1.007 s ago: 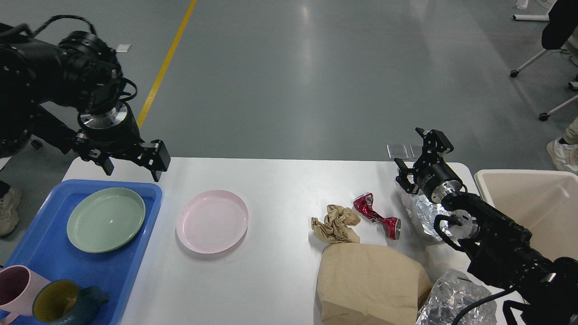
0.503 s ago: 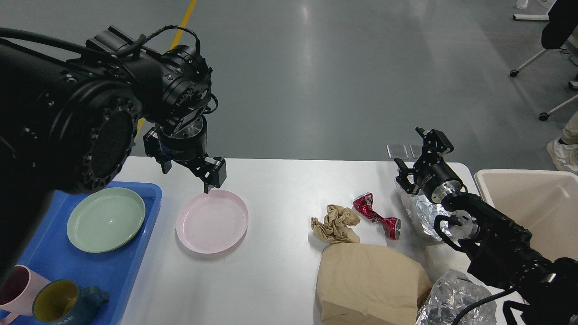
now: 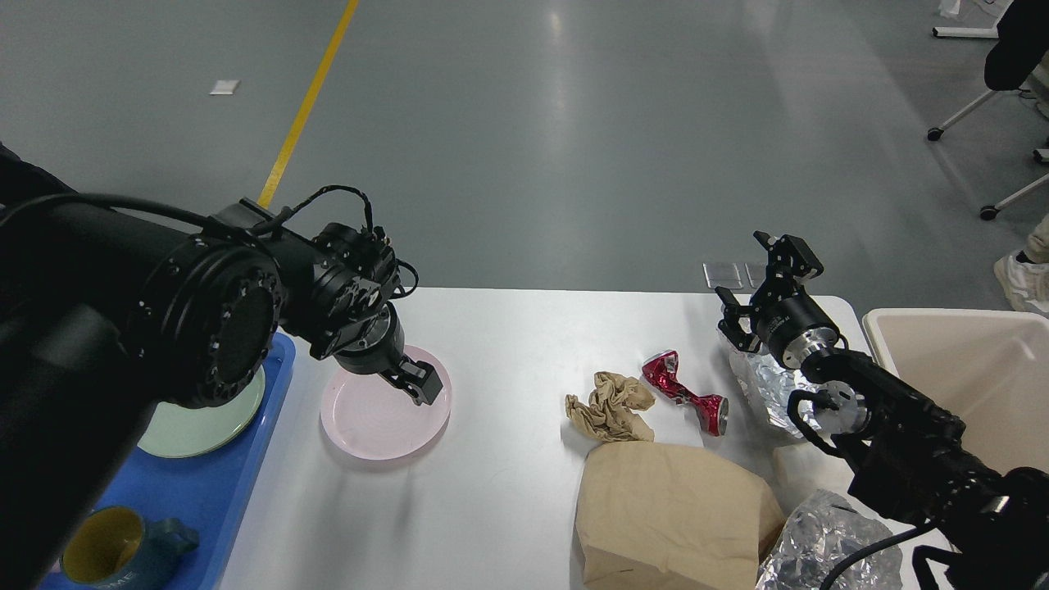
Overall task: Tidy desktop
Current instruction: 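Move the left gripper over to the pink plate, then grip the pink plate rim with the left gripper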
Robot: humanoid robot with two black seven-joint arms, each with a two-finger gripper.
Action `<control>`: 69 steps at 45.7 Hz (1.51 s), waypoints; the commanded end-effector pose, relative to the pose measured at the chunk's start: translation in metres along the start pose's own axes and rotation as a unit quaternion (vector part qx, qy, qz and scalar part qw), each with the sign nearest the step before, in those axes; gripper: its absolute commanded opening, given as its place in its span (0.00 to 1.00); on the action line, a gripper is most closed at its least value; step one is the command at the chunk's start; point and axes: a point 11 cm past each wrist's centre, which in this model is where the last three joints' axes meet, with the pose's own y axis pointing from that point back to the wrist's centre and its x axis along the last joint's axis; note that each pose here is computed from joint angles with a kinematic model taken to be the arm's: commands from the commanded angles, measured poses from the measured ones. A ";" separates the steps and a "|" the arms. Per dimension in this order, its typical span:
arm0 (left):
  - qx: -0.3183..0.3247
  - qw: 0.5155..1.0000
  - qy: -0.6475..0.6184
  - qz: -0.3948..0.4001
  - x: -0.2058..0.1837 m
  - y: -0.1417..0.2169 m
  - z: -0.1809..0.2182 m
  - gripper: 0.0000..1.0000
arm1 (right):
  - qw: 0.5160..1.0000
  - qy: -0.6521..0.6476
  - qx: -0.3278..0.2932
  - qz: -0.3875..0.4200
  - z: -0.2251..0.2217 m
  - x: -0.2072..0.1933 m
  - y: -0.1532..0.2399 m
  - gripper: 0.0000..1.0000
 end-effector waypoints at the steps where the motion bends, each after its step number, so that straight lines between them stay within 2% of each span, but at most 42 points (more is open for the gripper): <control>1: -0.023 0.999 0.000 0.033 -0.009 -0.024 0.009 0.96 | 1.000 0.000 0.000 0.000 0.000 0.000 0.000 1.00; 10: -0.043 0.997 0.012 0.067 -0.018 -0.048 0.014 0.96 | 1.000 0.000 0.000 0.000 0.000 0.000 0.000 1.00; 20: -0.050 0.996 0.023 0.070 -0.029 -0.067 0.013 0.96 | 1.000 0.000 0.000 0.000 0.000 0.000 0.000 1.00; 45: -0.063 0.991 0.035 0.112 -0.037 -0.093 0.018 0.96 | 1.000 0.000 0.000 0.000 0.000 0.000 0.000 1.00; 69: -0.077 0.992 0.049 0.088 -0.055 -0.106 0.026 0.94 | 1.000 0.000 0.000 0.000 0.000 0.000 0.000 1.00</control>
